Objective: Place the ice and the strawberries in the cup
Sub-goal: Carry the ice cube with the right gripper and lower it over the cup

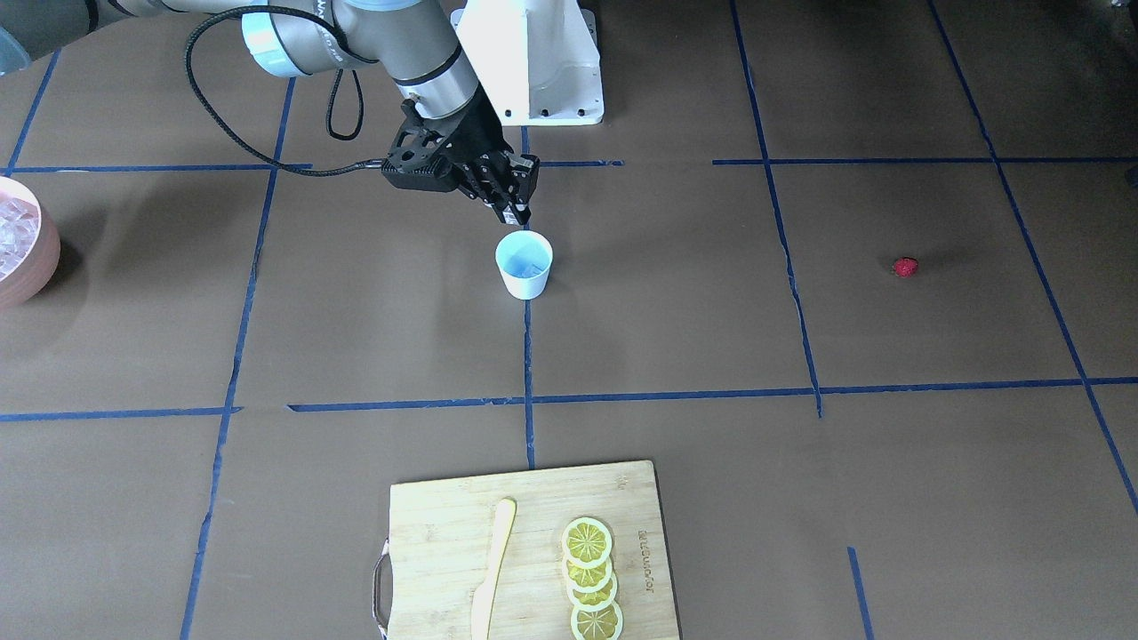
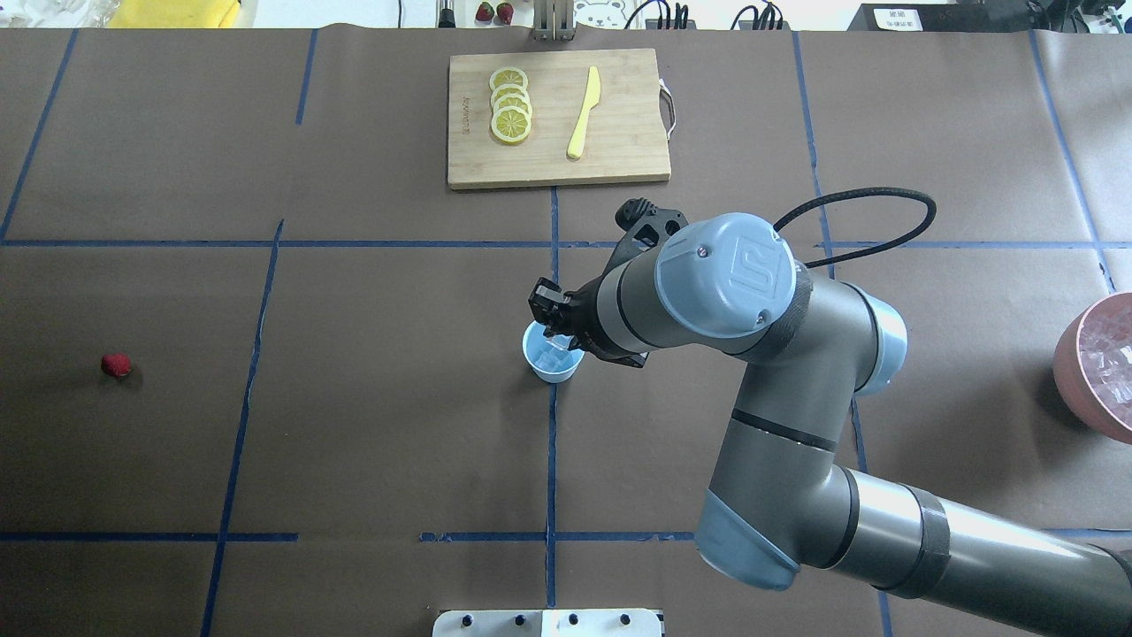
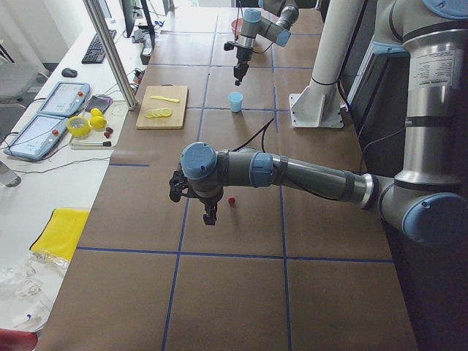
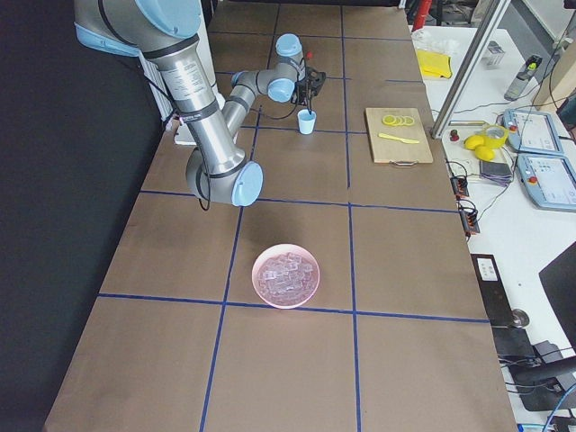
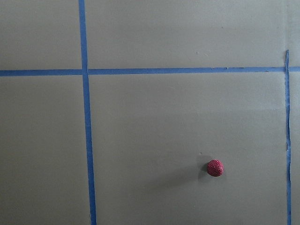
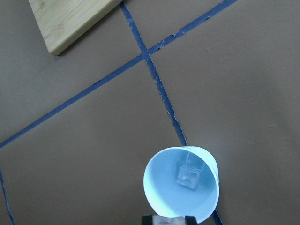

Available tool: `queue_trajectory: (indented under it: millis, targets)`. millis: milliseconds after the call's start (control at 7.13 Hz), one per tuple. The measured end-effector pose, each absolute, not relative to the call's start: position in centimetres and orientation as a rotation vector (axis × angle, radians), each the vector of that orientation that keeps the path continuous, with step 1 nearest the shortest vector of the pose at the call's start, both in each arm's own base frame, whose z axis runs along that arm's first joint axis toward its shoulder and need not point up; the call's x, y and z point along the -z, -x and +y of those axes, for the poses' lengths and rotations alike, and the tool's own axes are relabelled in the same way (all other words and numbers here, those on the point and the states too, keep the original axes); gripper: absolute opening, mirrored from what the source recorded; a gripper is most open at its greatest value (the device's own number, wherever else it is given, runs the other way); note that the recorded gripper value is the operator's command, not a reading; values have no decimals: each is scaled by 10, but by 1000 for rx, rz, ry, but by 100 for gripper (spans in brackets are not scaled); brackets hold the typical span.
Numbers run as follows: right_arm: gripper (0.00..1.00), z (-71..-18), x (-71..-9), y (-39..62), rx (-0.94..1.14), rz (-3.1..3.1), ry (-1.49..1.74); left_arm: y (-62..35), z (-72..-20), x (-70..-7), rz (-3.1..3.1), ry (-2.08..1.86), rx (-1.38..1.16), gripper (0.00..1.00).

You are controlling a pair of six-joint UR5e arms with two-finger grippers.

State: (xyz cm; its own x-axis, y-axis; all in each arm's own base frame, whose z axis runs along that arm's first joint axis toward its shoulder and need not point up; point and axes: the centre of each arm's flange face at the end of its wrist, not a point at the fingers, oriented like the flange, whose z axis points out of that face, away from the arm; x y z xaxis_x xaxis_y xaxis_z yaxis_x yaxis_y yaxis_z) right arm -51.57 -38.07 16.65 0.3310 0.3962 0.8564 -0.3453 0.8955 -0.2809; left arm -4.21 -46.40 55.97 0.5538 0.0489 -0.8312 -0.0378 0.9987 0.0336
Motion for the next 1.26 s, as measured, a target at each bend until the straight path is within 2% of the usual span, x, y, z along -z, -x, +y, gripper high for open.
queue_trajectory:
  millis: [561,841,981,1121,1262]
  targets:
    - [4,-390,-190,539,-505,-1070,13,42,-464,-558,984,-14,-52,100]
    - [22,-396,-188,549,-518,-1060,-19,42,-463,-558,984,-16,-52,100]
    - [51,-395,-187,552,-517,-1058,-23,43,-463,-558,984,-16,-51,100]
    - [69,-394,-187,554,-514,-1057,-22,43,-463,-558,984,-16,-51,100]
    - [74,-393,-188,555,-513,-1055,-22,43,-463,-558,984,-15,-51,100]
